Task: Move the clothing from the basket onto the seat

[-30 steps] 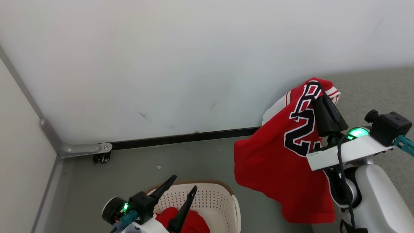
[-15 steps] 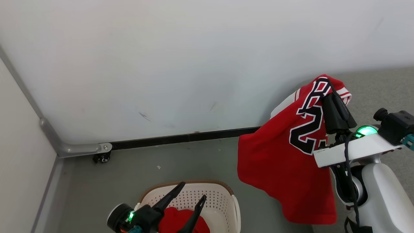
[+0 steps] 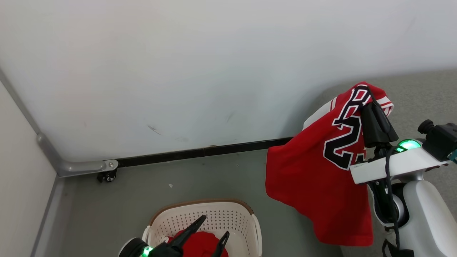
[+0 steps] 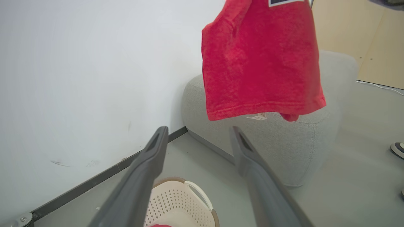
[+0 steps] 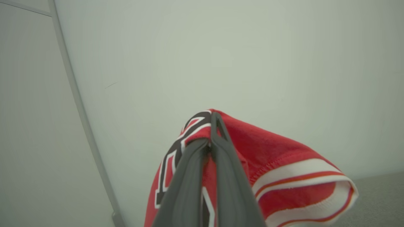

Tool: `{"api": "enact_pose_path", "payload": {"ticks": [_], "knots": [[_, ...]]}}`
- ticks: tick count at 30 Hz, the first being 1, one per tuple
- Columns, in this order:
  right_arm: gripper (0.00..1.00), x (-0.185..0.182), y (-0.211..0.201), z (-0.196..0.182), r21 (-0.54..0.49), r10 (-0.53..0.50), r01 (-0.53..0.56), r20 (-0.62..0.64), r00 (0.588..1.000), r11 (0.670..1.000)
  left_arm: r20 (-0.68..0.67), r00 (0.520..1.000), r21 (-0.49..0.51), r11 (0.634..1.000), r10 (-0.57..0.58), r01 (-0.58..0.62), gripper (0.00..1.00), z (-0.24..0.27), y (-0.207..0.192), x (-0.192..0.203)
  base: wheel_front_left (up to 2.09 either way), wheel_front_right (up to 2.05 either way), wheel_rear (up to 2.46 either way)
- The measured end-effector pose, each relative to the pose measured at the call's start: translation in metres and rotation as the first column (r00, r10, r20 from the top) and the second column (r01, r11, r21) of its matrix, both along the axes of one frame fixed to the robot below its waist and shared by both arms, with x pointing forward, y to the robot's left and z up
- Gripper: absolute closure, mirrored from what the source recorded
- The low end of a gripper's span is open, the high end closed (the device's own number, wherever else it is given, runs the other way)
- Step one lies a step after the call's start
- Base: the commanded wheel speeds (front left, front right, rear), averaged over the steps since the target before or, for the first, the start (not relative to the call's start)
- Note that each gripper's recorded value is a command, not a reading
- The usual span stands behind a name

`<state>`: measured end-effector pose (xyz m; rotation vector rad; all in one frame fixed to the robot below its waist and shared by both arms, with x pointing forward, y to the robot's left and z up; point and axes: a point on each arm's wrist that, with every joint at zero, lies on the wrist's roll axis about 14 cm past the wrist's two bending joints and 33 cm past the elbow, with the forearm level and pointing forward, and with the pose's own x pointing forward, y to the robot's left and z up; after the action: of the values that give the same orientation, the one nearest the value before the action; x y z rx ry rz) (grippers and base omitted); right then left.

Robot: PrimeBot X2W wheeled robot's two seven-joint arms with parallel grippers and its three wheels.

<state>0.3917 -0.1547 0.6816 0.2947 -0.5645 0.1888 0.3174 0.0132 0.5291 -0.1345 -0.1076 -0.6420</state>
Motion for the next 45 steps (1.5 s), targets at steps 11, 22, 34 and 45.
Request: {"api": "enact_pose_path", "payload": {"ticks": [11, 22, 34, 45], "knots": [[1.00, -0.004, -0.018, 0.001, 0.008, -0.051, 0.051, 0.004, 0.999, 0.999, 0.037, 0.999, -0.019, 1.000, -0.010, 0.010, 0.00, 0.013, -0.005, 0.005, 0.00, 0.00, 0.00], [1.00, -0.013, -0.048, 0.000, -0.012, -0.148, 0.148, 0.008, 0.989, 0.989, 0.044, 0.993, -0.017, 0.994, -0.109, 0.110, 0.00, 0.015, -0.033, -0.005, 0.00, 0.00, 0.00], [1.00, -0.043, -0.105, -0.024, -0.003, -0.322, 0.322, -0.049, 0.945, 0.947, 0.023, 0.965, 0.000, 0.965, -0.262, 0.262, 0.00, 0.007, -0.069, -0.021, 0.00, 0.00, 0.00], [1.00, -0.077, -0.146, -0.041, -0.022, -0.454, 0.454, -0.090, 0.886, 0.891, 0.022, 0.925, -0.004, 0.925, -0.380, 0.380, 0.00, 0.007, -0.101, -0.031, 0.00, 0.00, 0.00]]}}
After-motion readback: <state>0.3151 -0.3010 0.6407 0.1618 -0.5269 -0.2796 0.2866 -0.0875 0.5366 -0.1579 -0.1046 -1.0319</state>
